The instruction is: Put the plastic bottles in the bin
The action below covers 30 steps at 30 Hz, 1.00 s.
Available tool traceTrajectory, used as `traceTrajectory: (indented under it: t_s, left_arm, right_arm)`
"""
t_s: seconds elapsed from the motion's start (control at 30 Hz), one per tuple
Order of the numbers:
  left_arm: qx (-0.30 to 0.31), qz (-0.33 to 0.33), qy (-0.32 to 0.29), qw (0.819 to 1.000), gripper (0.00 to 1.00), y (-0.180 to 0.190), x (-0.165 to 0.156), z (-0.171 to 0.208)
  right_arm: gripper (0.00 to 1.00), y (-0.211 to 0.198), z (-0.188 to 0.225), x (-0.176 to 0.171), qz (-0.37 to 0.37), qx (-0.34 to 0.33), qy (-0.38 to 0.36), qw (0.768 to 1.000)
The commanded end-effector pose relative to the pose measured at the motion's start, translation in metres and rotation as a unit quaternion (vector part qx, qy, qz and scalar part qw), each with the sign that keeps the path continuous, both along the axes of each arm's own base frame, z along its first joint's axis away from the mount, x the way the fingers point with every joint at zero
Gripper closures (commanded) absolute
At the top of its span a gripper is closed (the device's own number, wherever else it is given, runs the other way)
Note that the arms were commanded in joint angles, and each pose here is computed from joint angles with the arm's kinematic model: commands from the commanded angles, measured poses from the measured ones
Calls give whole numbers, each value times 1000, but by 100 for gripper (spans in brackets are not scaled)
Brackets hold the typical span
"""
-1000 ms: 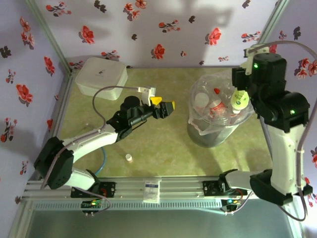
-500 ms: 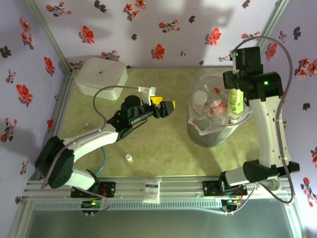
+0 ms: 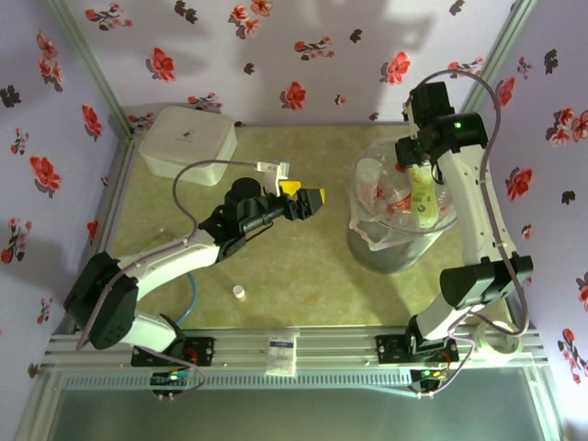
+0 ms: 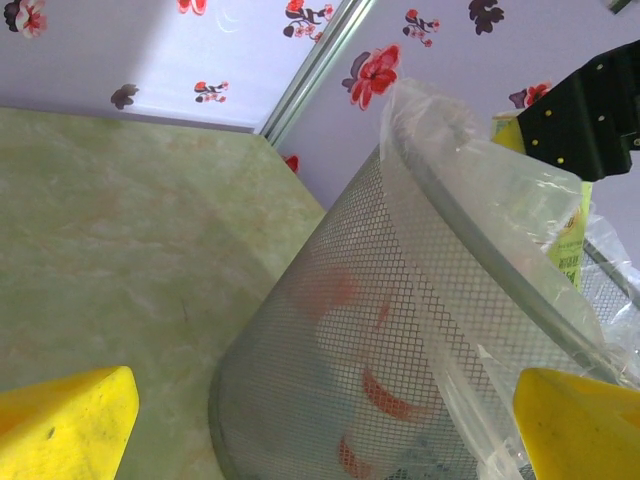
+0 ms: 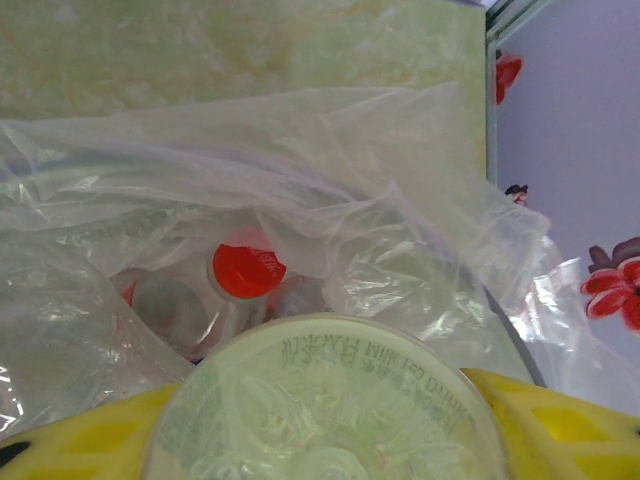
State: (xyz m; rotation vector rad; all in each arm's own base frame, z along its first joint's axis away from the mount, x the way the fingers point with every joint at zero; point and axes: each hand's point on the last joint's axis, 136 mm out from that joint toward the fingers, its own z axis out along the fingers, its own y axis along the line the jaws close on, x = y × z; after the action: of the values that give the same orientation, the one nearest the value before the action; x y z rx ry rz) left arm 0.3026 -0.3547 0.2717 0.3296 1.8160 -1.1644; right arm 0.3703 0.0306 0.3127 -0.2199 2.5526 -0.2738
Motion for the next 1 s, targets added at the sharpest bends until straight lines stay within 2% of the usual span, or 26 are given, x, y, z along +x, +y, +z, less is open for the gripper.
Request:
traceTrajectory:
  t_s: [0.0,0.13,0.23,0.3,0.4,0.53,0.63,0.7,0.83,0.97]
  left_arm:
    - [-5,5,-1,1000,3,2,-1,1]
    - [-3,5,1,1000,3,2,-2,-2]
    - [-3,5,2,1000,3,2,-1,-3]
    - [-2,5,2,1000,3,2,-1,-3]
    - [-3,5,3,1000,3,1,0,-3]
    - [-6,5,6,1000,3,0,1,-4]
    - [-7,6,8,1000,3,0,1,-5]
    - [-7,6,8,1000,3,-1,2,-5]
    - [-9,4,11,1000,3,-3,3,-5]
    - [-9,5,10,1000,3,0,1,-4]
  right_arm:
    - [43,10,-21,-14,-14,45,45,998]
    - [40,8,-26,-22,-20,47,52,997]
    - [32,6,-17,-27,-20,46,46,998]
    - [23,5,0,-30,-22,51,26,998]
    - [15,5,32,-34,-25,65,-15,997]
    - [12,-3,61,-44,-37,60,-47,996]
    - [15,-7,70,-48,-40,55,-64,996]
    - [21,-6,66,-47,-39,56,-63,996]
    - [37,-1,39,-35,-37,61,-34,997]
    - [42,10,7,-23,-34,80,-8,996]
